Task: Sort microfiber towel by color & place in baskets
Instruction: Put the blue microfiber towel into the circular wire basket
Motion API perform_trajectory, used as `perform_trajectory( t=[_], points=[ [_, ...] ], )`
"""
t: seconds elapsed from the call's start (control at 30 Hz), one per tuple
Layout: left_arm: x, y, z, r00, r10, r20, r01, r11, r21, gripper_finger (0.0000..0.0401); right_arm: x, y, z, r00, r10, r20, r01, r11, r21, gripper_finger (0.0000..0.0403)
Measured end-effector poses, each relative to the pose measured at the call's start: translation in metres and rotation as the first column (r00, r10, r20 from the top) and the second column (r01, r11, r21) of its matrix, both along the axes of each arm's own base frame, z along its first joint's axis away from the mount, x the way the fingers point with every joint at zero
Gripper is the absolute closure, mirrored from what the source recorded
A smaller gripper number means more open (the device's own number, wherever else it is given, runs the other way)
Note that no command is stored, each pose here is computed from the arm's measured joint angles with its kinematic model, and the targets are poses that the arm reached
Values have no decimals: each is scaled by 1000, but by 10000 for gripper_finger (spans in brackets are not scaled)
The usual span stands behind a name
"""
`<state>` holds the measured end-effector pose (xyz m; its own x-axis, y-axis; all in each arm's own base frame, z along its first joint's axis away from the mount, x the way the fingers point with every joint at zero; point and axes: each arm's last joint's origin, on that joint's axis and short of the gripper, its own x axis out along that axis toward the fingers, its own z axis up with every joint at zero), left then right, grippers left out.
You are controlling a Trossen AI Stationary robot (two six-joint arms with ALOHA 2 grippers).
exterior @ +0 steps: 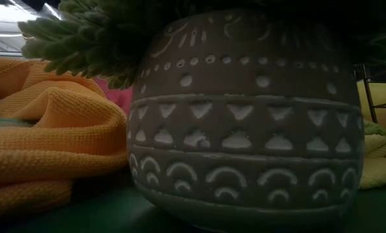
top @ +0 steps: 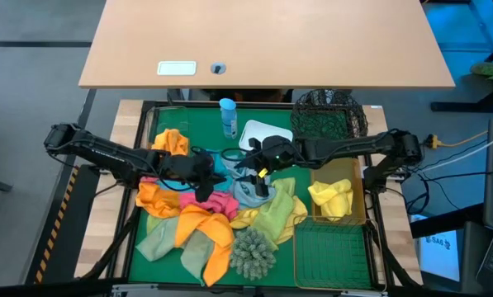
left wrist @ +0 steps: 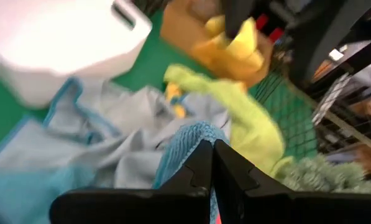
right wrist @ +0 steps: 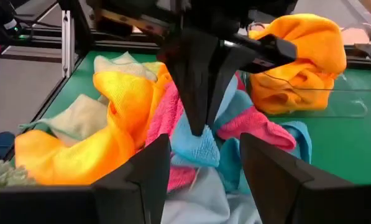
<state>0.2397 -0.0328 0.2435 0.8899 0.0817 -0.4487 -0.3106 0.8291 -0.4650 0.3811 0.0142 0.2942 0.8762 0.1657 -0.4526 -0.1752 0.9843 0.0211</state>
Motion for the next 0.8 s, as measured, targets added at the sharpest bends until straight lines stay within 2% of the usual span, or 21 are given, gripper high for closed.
perform_trajectory(
  t=[0.23,0.63,0.73,0.8],
  points=[
    [5,1,11,993,-4,117,-4,997,71,400,13,1,-15,1000,-2,10,2,1000,22,210],
    [8,2,21,978,7,209,-45,983,179,401,18,3,-26,999,48,-22,-46,996,79,211],
    [8,2,23,974,5,225,-47,983,179,401,18,3,-26,999,48,-22,-46,996,79,230],
    [8,2,23,973,5,229,-47,983,179,401,18,3,-26,999,48,-23,-46,996,79,256]
  ],
)
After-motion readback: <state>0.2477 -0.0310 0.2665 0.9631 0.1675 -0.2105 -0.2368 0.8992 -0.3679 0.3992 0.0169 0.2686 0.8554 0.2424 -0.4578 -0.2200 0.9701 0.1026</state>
